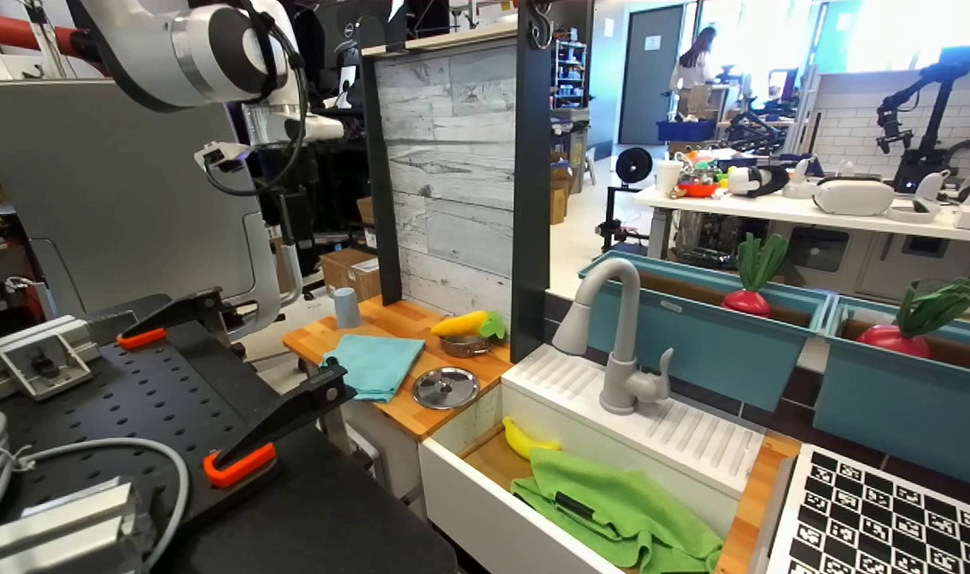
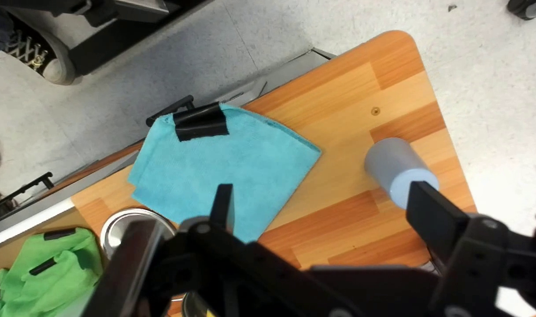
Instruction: Move the upside down cup to the right.
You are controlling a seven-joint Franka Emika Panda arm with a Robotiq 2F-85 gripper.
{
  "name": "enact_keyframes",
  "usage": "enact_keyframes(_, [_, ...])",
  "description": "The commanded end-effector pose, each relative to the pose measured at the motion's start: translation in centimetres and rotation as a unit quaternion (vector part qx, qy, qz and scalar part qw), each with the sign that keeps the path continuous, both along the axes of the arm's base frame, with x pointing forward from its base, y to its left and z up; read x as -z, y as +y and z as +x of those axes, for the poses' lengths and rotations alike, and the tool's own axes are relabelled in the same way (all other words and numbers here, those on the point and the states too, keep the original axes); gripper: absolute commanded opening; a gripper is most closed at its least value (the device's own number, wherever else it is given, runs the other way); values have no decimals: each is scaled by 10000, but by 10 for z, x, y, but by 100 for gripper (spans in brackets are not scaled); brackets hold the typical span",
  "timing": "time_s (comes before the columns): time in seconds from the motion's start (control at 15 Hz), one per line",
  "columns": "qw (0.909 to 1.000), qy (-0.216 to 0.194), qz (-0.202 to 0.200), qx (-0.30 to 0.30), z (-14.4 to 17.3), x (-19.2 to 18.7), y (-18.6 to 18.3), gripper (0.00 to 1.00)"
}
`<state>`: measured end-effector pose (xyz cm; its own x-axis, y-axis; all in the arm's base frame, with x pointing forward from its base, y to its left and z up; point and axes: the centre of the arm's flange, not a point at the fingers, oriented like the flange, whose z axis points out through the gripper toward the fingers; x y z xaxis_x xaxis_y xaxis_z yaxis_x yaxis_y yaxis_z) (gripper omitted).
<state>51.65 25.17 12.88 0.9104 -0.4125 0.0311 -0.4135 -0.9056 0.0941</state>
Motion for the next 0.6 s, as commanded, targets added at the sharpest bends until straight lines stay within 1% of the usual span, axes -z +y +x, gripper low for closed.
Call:
enact_keyframes(0.0, [9995,-241,44,222,18,31,15,100])
enact_keyframes(0.13, [9985,-344,135,410,25,45,19,100])
enact_keyframes(0.27, [9978,-349,245,514,34,59,25,100])
enact_keyframes(0.53, [9978,-243,367,491,47,85,40,100])
